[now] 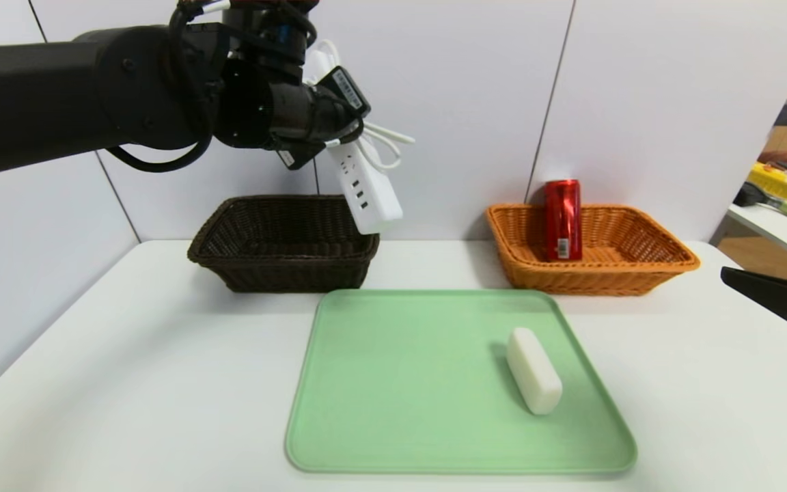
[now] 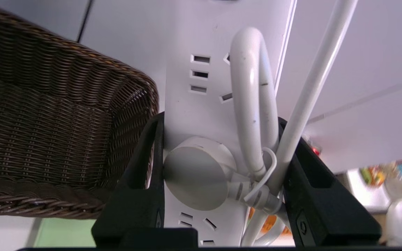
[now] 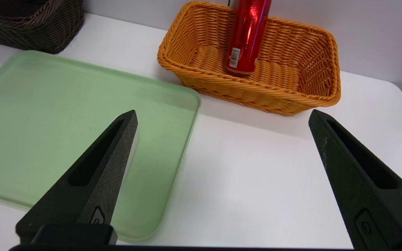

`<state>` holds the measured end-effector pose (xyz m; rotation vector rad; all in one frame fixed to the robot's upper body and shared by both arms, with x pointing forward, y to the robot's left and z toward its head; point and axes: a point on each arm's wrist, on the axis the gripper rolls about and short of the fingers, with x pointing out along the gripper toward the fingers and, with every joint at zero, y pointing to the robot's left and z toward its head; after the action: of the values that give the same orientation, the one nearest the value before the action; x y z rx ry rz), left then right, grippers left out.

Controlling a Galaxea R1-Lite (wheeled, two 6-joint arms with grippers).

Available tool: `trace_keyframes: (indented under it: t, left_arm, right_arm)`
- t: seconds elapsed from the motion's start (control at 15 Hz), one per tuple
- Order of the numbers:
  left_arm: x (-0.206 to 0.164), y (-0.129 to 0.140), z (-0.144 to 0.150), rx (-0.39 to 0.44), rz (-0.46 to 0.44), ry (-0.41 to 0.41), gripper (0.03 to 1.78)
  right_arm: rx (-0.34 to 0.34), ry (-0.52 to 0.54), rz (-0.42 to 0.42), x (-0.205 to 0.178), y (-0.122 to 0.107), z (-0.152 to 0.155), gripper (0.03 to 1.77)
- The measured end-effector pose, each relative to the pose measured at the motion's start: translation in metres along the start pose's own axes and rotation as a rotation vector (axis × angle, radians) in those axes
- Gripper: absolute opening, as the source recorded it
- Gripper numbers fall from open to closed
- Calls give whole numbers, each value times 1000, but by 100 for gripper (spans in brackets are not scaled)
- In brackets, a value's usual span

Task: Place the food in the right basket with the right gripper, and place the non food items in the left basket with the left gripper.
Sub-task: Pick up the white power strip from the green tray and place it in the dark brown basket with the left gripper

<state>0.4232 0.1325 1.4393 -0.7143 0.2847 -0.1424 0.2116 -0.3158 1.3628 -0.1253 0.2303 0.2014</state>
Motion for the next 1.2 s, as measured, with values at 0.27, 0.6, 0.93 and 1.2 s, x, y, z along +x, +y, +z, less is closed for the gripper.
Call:
trace_keyframes:
  t: [0.27, 0.6, 0.93, 1.2]
  left_arm:
    - [16, 20, 6, -187, 94, -60, 92]
    - [36, 43, 9, -361, 168, -82, 92]
    - [53, 67, 14, -471, 214, -88, 92]
    - [66, 80, 11, -551, 248, -91, 92]
  right_arm:
    - [-1, 3, 0, -3, 0, -2, 169]
    - [-2, 1, 0, -4, 0, -2, 169]
    - [-3, 13, 1, -1, 0, -3, 169]
    - [-5, 32, 1, 4, 0, -4, 169]
